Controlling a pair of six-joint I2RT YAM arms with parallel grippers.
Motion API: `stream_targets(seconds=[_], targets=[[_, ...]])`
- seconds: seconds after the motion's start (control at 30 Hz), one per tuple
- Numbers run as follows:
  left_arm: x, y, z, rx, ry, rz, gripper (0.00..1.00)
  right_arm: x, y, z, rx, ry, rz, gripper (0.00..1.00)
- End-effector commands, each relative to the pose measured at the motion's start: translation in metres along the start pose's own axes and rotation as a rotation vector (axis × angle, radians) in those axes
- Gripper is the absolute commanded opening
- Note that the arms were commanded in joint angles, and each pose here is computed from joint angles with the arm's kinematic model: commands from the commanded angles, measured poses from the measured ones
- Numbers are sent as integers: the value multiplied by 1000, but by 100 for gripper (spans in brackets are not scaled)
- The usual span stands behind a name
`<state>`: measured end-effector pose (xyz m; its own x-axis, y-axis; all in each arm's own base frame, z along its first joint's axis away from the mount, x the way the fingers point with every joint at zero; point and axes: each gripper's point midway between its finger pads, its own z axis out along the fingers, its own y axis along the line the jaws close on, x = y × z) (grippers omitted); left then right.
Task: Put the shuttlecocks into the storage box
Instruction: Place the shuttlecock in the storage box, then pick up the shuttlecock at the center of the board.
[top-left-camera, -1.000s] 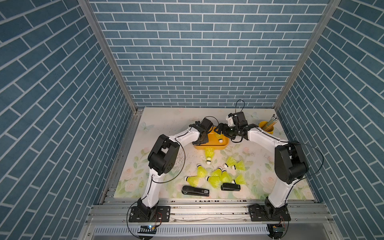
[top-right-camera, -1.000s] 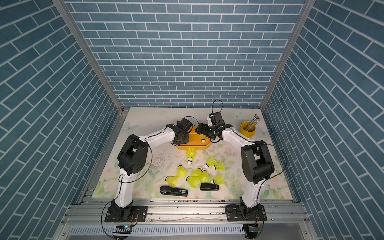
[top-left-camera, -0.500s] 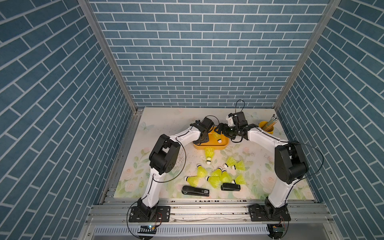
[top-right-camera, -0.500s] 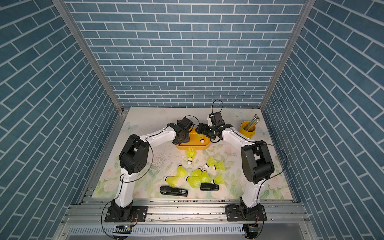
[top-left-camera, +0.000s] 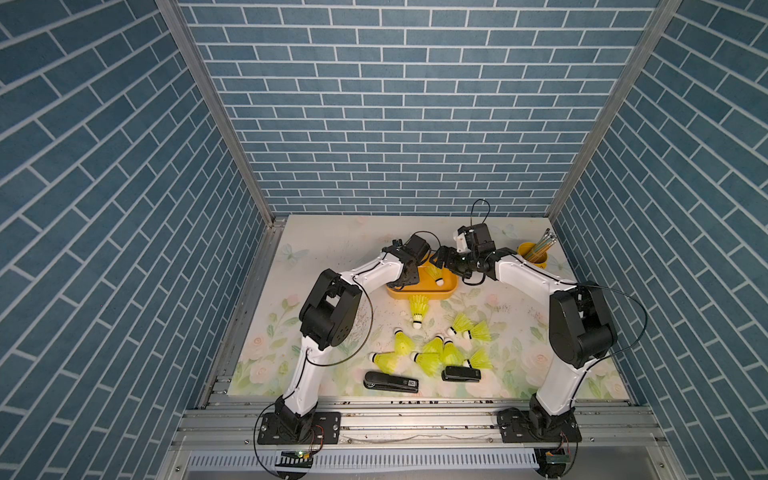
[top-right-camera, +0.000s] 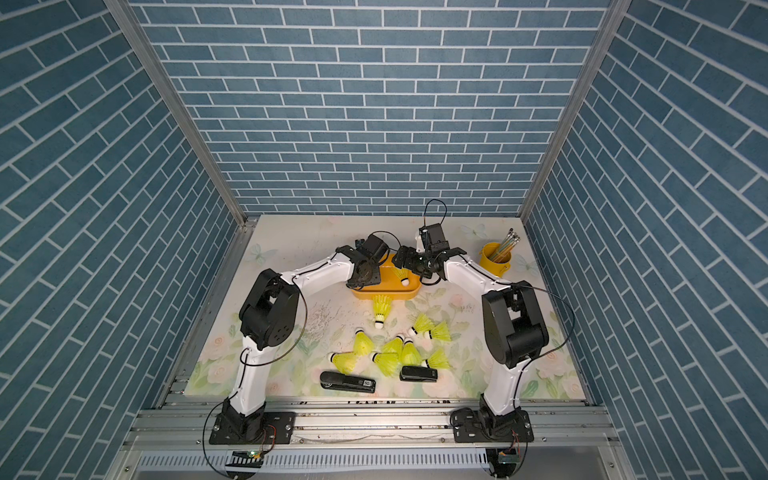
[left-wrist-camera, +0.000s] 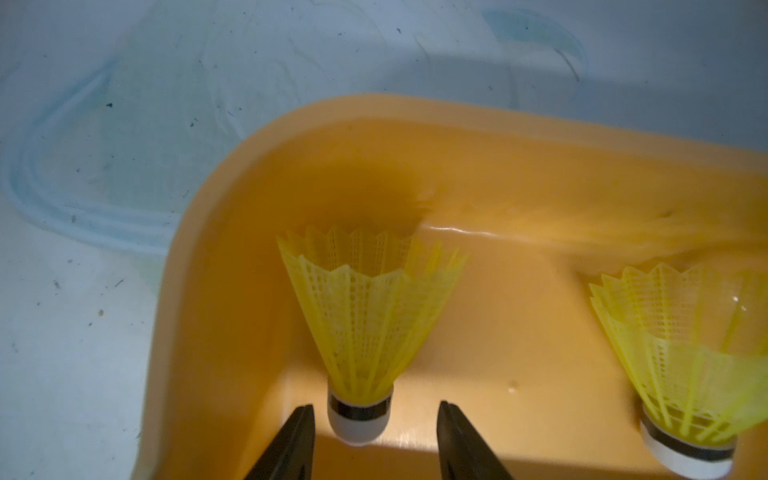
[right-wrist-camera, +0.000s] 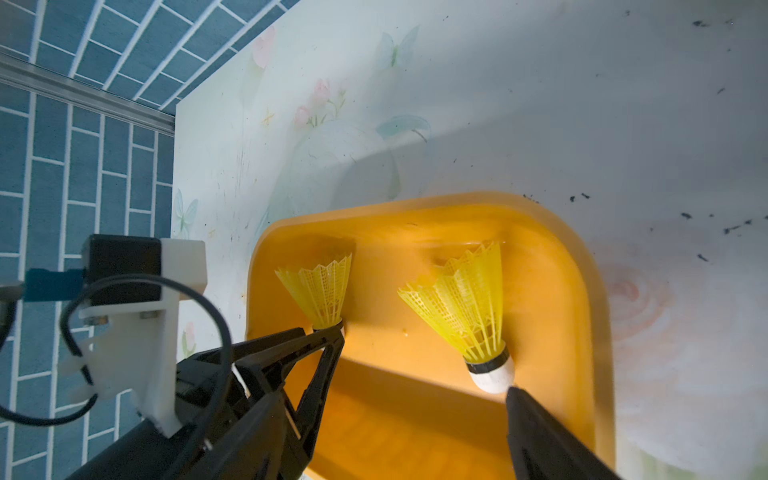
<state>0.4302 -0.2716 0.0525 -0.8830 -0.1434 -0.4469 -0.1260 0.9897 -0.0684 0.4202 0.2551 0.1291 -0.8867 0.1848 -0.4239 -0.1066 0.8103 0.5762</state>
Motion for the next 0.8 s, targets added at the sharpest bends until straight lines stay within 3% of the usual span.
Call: stream_targets(seconds=[0.0,0.53,0.77], targets=[[-11,-2,-19,4,-33,5,56,-11,5,-13,16,-36,-7,85],[-26,-1,-51,39,-100,-9,68,-3,23,-35,52,-70,-70,85],[-29,9,-83,67,-153,-36,71,35,36,-53,74,-68,-96,82]])
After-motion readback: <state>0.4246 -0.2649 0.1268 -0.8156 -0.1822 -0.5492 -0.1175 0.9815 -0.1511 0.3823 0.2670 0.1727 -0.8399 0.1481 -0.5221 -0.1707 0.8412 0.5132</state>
